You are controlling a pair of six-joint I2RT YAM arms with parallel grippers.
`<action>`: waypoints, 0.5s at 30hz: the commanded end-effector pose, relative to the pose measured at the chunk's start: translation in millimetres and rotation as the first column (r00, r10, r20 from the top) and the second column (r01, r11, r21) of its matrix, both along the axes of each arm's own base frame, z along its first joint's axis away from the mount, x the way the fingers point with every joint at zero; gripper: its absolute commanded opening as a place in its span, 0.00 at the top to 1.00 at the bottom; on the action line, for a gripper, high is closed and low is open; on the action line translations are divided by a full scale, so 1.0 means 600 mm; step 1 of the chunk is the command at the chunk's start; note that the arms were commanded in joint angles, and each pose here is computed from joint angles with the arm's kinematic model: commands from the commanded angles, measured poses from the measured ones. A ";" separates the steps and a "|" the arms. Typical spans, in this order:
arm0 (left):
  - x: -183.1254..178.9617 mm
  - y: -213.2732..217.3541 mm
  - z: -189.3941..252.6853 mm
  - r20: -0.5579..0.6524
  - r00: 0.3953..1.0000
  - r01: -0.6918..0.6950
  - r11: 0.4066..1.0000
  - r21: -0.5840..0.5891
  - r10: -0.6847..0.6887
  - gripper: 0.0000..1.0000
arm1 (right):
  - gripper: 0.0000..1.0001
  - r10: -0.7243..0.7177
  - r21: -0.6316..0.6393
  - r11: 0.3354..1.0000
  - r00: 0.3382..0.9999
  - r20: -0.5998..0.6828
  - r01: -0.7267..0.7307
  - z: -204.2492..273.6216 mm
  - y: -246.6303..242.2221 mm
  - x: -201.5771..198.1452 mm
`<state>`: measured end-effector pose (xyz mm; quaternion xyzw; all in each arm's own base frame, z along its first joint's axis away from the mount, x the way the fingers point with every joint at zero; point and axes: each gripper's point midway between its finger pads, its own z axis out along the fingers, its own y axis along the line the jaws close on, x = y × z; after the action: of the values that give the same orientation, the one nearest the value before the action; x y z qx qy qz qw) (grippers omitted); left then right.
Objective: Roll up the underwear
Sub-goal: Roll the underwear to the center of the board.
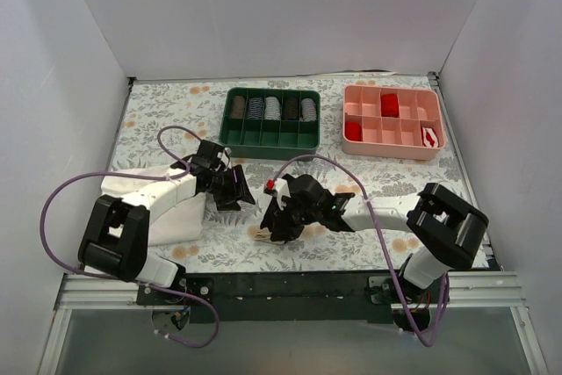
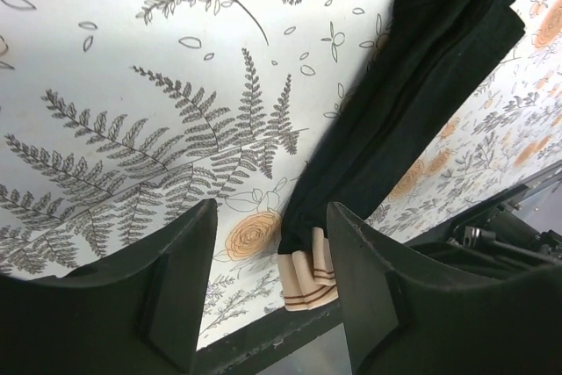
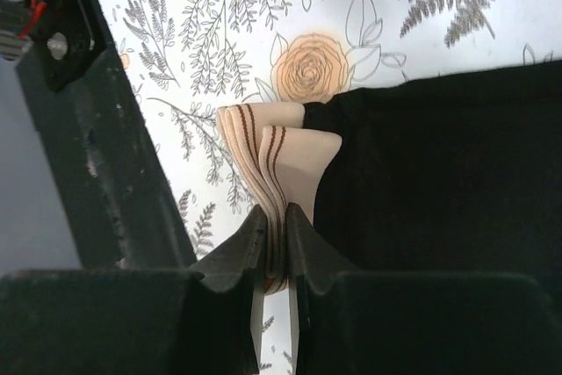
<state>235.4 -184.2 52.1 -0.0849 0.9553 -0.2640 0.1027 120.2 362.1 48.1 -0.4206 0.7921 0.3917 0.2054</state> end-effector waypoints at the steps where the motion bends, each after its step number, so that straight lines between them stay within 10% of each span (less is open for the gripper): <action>1: 0.006 -0.012 0.029 0.074 0.997 -0.019 0.996 -0.088 0.026 0.48 | 0.89 -0.002 0.144 0.989 0.990 -0.138 0.022 0.037 0.005 -0.012; 15: -0.034 -0.026 0.033 0.113 0.994 0.014 0.977 -0.213 0.010 0.45 | 0.89 -0.101 0.185 0.965 0.912 -0.399 0.188 0.039 -0.020 0.028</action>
<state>213.0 -193.6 56.7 -0.0912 0.9298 -0.3349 0.1221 133.5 346.8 59.5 -0.2646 0.8094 0.5082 0.1286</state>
